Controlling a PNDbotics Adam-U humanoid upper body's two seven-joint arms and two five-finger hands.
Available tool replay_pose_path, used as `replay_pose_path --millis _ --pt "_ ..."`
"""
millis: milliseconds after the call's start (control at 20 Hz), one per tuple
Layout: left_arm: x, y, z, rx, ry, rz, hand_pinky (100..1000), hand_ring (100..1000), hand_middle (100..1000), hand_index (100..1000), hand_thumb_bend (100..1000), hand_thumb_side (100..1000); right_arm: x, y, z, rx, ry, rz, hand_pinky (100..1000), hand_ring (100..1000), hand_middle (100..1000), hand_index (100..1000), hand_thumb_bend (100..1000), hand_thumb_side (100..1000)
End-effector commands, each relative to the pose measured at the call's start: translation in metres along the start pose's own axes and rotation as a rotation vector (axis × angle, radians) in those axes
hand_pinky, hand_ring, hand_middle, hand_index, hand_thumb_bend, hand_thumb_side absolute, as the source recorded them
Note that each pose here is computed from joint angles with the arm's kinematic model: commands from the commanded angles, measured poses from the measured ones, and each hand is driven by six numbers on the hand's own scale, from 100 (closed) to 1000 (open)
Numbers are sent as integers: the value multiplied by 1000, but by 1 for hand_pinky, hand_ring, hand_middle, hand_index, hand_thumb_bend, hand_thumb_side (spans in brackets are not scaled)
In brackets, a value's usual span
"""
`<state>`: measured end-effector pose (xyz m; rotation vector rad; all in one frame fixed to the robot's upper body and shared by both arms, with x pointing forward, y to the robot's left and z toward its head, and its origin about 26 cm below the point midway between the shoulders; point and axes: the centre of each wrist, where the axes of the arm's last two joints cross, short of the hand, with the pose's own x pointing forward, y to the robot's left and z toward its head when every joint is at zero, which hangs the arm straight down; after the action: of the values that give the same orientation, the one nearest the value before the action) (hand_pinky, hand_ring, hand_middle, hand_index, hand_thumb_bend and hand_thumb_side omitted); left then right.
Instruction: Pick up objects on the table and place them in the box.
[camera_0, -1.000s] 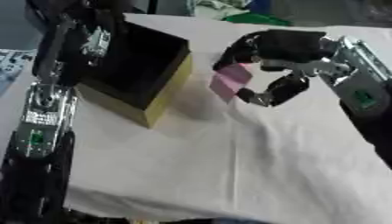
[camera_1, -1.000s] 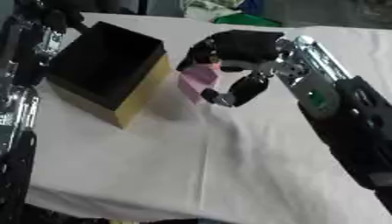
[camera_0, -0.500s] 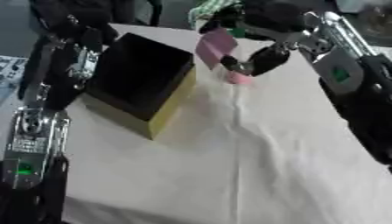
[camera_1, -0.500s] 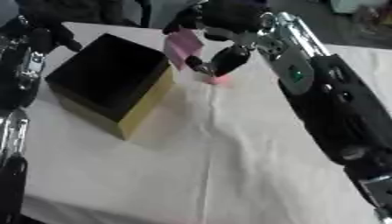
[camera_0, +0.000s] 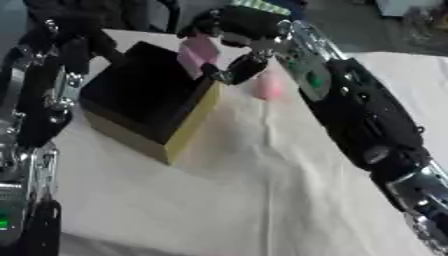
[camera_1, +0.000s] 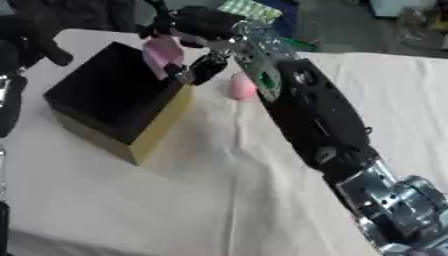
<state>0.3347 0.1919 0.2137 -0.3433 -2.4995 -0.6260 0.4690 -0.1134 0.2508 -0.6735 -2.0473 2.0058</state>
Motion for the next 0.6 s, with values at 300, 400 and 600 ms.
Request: replay_pose_path --millis 300,400,600 --pt "11 -3 -11 -25 -66 16 633 534 551 742 100 512 16 8 -22 66 -67 31 848 802 623 959 100 165" --pt "12 -4 -12 -27 -69 18 633 534 551 743 100 511 19 7 -25 61 -84 38 851 818 733 975 100 164" --pt "12 -4 -12 -27 -70 19 633 534 551 743 100 512 25 2 -27 40 -118 74 862 853 921 997 100 183"
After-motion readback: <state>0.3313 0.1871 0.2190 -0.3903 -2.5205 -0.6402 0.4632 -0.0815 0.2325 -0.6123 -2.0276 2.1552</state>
